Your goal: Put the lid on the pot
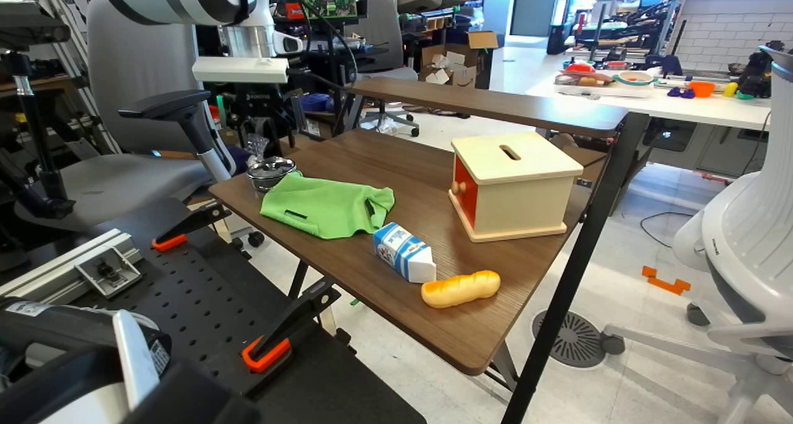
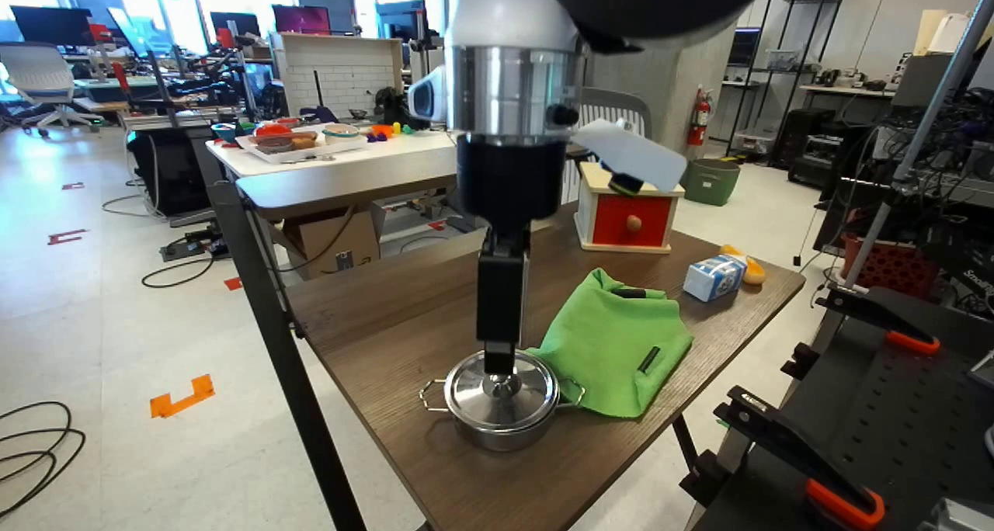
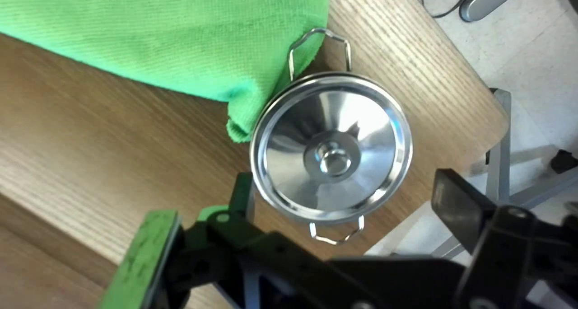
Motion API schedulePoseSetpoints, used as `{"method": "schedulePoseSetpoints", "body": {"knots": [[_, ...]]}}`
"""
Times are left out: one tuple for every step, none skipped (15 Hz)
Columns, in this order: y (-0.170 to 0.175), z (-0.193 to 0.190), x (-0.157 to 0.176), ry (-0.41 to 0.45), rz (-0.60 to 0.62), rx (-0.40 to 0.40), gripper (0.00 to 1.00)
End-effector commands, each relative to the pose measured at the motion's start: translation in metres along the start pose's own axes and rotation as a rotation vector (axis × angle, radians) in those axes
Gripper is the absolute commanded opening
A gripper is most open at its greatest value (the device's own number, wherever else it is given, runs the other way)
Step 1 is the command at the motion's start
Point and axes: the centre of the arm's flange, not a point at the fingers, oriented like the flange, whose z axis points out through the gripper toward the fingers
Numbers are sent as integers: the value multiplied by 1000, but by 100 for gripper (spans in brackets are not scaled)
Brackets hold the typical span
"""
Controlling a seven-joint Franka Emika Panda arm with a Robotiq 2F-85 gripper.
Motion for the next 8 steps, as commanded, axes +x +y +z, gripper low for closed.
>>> {"method": "schedulePoseSetpoints", "body": {"knots": [[1, -49, -12, 58, -13, 3, 100], [-1, -49, -12, 64, -66, 44, 100], [4, -35, 0, 52, -15, -8, 100], [1, -40, -1, 65, -37, 7, 100], [-1, -42, -1, 69, -47, 16, 100], [-2, -41, -2, 68, -54, 19, 100], [-2, -40, -3, 66, -56, 21, 100], [-3, -39, -4, 65, -57, 22, 100]]}}
